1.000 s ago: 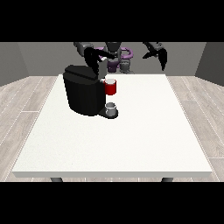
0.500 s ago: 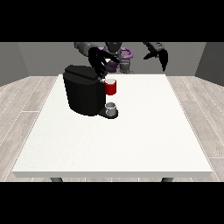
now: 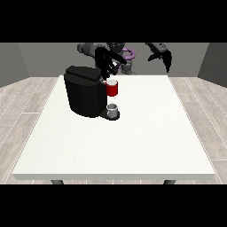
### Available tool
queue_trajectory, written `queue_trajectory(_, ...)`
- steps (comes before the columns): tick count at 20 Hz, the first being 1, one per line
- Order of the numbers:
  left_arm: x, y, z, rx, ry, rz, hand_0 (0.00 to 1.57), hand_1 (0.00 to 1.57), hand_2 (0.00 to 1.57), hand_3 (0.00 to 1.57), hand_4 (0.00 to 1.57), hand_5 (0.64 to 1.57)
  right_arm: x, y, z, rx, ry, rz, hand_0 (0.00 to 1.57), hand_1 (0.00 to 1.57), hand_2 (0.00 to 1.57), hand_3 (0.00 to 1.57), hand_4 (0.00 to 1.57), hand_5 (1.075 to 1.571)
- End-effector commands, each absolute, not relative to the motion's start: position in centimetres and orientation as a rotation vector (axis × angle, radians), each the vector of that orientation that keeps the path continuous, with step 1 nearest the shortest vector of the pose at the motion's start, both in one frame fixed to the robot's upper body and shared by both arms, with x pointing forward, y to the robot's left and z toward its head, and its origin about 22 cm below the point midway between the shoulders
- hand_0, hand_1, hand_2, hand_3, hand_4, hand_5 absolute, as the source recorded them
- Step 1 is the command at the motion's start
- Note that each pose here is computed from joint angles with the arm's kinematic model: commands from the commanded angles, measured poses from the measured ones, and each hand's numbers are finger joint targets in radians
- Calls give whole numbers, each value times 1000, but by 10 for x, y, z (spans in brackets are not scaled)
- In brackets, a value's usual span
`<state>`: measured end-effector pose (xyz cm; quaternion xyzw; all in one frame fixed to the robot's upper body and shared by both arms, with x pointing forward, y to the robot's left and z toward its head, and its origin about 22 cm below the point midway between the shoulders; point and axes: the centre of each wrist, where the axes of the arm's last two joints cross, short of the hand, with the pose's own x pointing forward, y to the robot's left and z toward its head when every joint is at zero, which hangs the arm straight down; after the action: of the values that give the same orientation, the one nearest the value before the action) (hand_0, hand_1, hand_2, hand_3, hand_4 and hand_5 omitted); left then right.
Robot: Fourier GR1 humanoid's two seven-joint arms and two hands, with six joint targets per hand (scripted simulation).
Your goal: Insert the coffee pod into the coffee machine and close the lid
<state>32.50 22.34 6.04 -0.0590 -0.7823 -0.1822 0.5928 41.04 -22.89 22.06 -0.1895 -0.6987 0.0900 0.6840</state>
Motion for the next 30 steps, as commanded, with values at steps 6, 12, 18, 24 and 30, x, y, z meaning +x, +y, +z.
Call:
queue_trajectory(6, 342, 221, 85, -173, -1905, -475, 0, 0, 0, 0, 362, 1571, 395, -158, 297, -332, -1970, 422, 0, 0, 0, 0, 0, 1571)
queue_trajectory(12, 352, 224, 113, -200, -1946, -487, 0, 0, 0, 0, 278, 1571, 408, -153, 318, -331, -2031, 420, 0, 0, 0, 0, 0, 1571)
queue_trajectory(18, 342, 218, 118, -225, -1918, -499, 0, 0, 0, 0, 318, 1571, 427, -145, 277, -271, -1978, 395, 0, 0, 0, 0, 53, 1571)
queue_trajectory(24, 332, 196, 108, -217, -1974, -542, 0, 0, 0, 0, 248, 1571, 433, -150, 300, -231, -2060, 405, 0, 0, 0, 0, 0, 1571)
queue_trajectory(30, 326, 217, 68, -175, -1860, -430, 0, 0, 0, 0, 266, 1571, 420, -92, 259, -48, -2095, 509, 0, 0, 0, 0, 172, 1571)
